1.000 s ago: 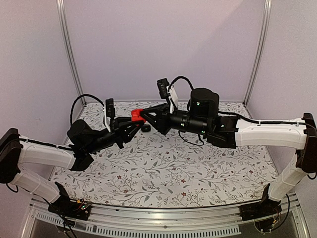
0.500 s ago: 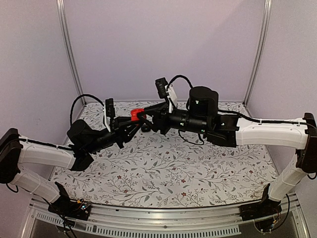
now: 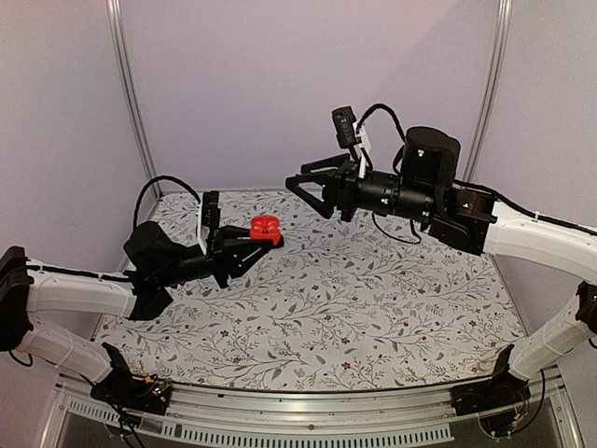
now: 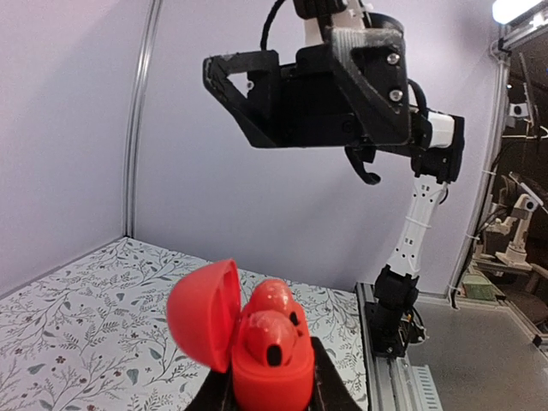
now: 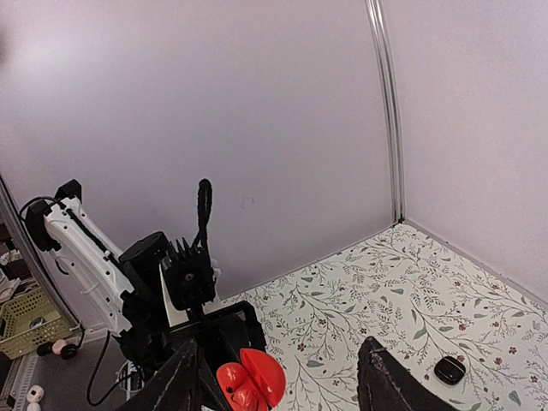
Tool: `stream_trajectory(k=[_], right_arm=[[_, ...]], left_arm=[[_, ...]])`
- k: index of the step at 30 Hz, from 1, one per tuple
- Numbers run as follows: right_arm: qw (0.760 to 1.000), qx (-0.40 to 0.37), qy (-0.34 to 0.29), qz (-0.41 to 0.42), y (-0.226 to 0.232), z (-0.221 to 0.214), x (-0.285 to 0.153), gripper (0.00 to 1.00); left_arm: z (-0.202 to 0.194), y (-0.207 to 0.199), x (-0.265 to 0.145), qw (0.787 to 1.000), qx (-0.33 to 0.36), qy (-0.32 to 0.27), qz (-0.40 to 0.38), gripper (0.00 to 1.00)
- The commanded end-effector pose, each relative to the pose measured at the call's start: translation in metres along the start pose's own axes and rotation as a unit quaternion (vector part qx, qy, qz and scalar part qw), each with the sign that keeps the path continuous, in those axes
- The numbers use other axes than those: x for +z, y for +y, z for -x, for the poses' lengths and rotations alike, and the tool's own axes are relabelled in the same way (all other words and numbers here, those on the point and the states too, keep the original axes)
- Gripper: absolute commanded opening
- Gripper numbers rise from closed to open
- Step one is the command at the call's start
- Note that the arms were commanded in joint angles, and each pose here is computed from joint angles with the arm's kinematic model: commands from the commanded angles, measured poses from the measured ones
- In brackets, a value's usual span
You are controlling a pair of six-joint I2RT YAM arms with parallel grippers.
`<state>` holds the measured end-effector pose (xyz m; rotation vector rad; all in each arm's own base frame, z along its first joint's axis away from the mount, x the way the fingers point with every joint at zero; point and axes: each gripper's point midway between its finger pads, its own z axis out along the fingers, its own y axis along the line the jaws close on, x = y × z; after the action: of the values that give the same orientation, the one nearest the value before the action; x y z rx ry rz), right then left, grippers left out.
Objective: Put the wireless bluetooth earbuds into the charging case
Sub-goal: Close the charging case with the earbuds.
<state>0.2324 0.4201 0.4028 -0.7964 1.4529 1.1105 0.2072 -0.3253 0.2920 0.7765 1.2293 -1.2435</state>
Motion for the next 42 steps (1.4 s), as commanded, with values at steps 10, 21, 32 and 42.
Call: stream_trajectory(k=[10,21,32,42], right_arm=[[0.988,0.032,0.117,0.096,0.021,-0.056,-0.011,0.59],[0.972,0.06,0.136,0.18,0.045,-0.067,-0.006,0.58],[0.957,0.064,0.149,0.241,0.066,-0.076,-0.004,0.51],[0.953,0.03,0.134,0.272,0.086,-0.069,-0.013,0.5]], left_arm=[[0.009,-0.048,0.0,0.993,0.051,0.014,-0.101,0.0],[0.004,-0.05,0.005,0.993,0.051,0.023,-0.105,0.0],[0.003,-0.043,0.009,0.995,0.036,0.03,-0.084,0.0],[-0.003,-0.036,0.011,0.997,0.026,0.037,-0.07,0.0]])
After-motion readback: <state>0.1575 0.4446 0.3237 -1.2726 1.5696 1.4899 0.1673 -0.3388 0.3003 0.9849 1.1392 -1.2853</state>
